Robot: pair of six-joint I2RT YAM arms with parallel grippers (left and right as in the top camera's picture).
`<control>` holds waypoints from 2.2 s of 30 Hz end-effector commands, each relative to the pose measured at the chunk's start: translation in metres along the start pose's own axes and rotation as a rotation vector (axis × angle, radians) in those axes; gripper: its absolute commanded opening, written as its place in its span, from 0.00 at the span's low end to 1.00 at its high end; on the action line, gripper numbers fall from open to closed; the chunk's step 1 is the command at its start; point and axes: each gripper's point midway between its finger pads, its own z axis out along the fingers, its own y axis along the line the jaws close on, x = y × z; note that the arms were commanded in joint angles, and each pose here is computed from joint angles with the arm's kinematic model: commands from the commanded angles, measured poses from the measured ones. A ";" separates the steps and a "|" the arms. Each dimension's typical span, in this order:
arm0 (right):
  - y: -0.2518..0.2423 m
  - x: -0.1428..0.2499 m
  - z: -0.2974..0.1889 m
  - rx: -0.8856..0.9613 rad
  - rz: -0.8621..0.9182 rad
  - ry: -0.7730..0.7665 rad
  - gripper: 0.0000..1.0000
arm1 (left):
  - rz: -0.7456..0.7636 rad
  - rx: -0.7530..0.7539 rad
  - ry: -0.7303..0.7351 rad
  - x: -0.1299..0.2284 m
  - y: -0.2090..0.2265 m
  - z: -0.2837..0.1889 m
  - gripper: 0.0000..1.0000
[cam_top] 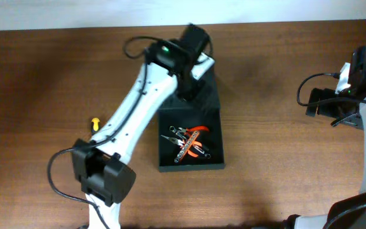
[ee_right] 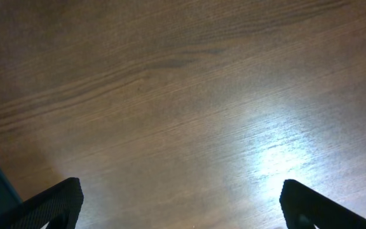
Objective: Pack container
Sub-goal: 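Release the rail and move the left gripper over the yellow screwdriver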
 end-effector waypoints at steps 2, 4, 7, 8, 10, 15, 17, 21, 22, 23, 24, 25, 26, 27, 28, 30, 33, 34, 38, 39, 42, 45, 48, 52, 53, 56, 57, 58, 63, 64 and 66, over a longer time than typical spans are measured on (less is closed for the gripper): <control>-0.004 0.000 0.001 0.010 0.012 0.002 0.99 | -0.276 -0.204 0.012 0.014 0.069 -0.032 0.99; -0.004 0.000 0.001 0.010 0.012 0.002 0.99 | -0.341 -0.241 0.045 0.029 0.087 -0.042 0.99; -0.004 0.000 0.001 0.010 0.012 0.002 0.99 | -0.430 -0.263 0.091 0.051 0.109 -0.053 0.99; -0.004 0.000 0.001 0.010 0.012 0.002 0.99 | -0.463 -0.268 0.099 0.057 0.116 -0.057 0.99; -0.004 0.000 0.001 0.010 0.012 0.002 0.99 | -0.536 -0.280 0.105 0.069 0.131 -0.066 0.99; -0.004 0.000 0.001 0.010 0.012 0.002 0.99 | -0.623 -0.296 0.119 0.090 0.151 -0.080 0.99; -0.004 0.000 0.001 0.010 0.012 0.002 0.99 | -0.653 -0.298 0.119 0.096 0.157 -0.084 0.99; -0.004 0.000 0.001 0.010 0.012 0.002 0.99 | -0.687 -0.290 0.111 0.101 0.166 -0.088 0.99; -0.004 0.000 0.001 0.010 0.012 0.002 0.99 | -0.694 -0.286 0.109 0.102 0.167 -0.089 0.99; -0.004 0.000 0.001 0.010 0.012 0.002 0.99 | -0.698 -0.286 0.111 0.103 0.168 -0.089 0.99; -0.004 0.000 0.001 0.010 0.012 0.002 0.99 | -0.703 -0.287 0.114 0.105 0.169 -0.090 0.99; -0.004 0.000 0.001 0.010 0.012 0.002 0.99 | -0.707 -0.287 0.121 0.108 0.170 -0.089 0.99; -0.004 0.000 0.001 0.010 0.012 0.002 0.99 | -0.711 -0.286 0.128 0.111 0.170 -0.088 0.99; -0.004 0.000 0.001 0.010 0.012 0.002 0.99 | -0.714 -0.283 0.140 0.114 0.169 -0.087 0.99; -0.004 0.000 0.001 0.010 0.012 0.002 0.99 | -0.717 -0.275 0.152 0.118 0.168 -0.085 0.99; -0.004 0.000 0.001 0.010 0.012 0.002 0.99 | -0.726 -0.260 0.180 0.126 0.164 -0.081 0.99; -0.004 0.000 0.001 0.010 0.012 0.002 0.99 | -0.756 -0.264 0.237 0.150 0.158 -0.078 0.99; -0.004 0.000 0.001 0.010 0.012 0.002 0.99 | -0.773 -0.272 0.246 0.157 0.158 -0.079 0.99; -0.004 0.000 0.001 0.010 0.012 0.002 0.99 | -0.845 -0.304 0.243 0.187 0.158 -0.088 0.99; -0.004 0.000 0.001 0.010 0.012 0.002 0.99 | -0.856 -0.306 0.228 0.192 0.158 -0.089 0.99; -0.004 0.000 0.001 0.010 0.012 0.002 0.99 | -0.886 -0.317 0.174 0.205 0.161 -0.086 0.99; -0.004 0.000 0.001 0.010 0.012 0.002 0.99 | -0.904 -0.328 0.125 0.214 0.164 -0.071 0.99; -0.004 0.000 0.001 0.010 0.012 0.002 0.99 | -0.898 -0.328 0.129 0.221 0.164 -0.047 0.99; -0.004 0.000 0.001 0.010 0.012 0.002 0.99 | -0.894 -0.329 0.118 0.225 0.168 -0.014 0.99; -0.004 0.000 0.001 0.010 0.012 0.002 0.99 | -0.897 -0.329 0.115 0.225 0.169 -0.008 0.99; -0.004 0.000 0.001 0.010 0.012 0.002 0.99 | -0.911 -0.335 0.102 0.228 0.174 0.002 0.99; -0.004 0.000 0.001 0.010 0.012 0.002 0.99 | -0.919 -0.337 0.099 0.230 0.177 0.002 0.99; -0.004 0.000 0.001 0.010 0.012 0.002 0.99 | -0.924 -0.340 0.095 0.231 0.181 0.002 0.99; -0.004 0.000 0.001 0.010 0.012 0.002 0.99 | -0.817 -0.296 0.038 0.225 0.201 0.002 0.99; -0.004 0.000 0.001 0.010 0.012 0.002 0.99 | -0.786 -0.257 0.016 0.220 0.201 0.004 0.99; -0.004 0.000 0.001 0.010 0.012 0.002 0.99 | -0.772 -0.202 -0.019 0.213 0.201 0.008 0.99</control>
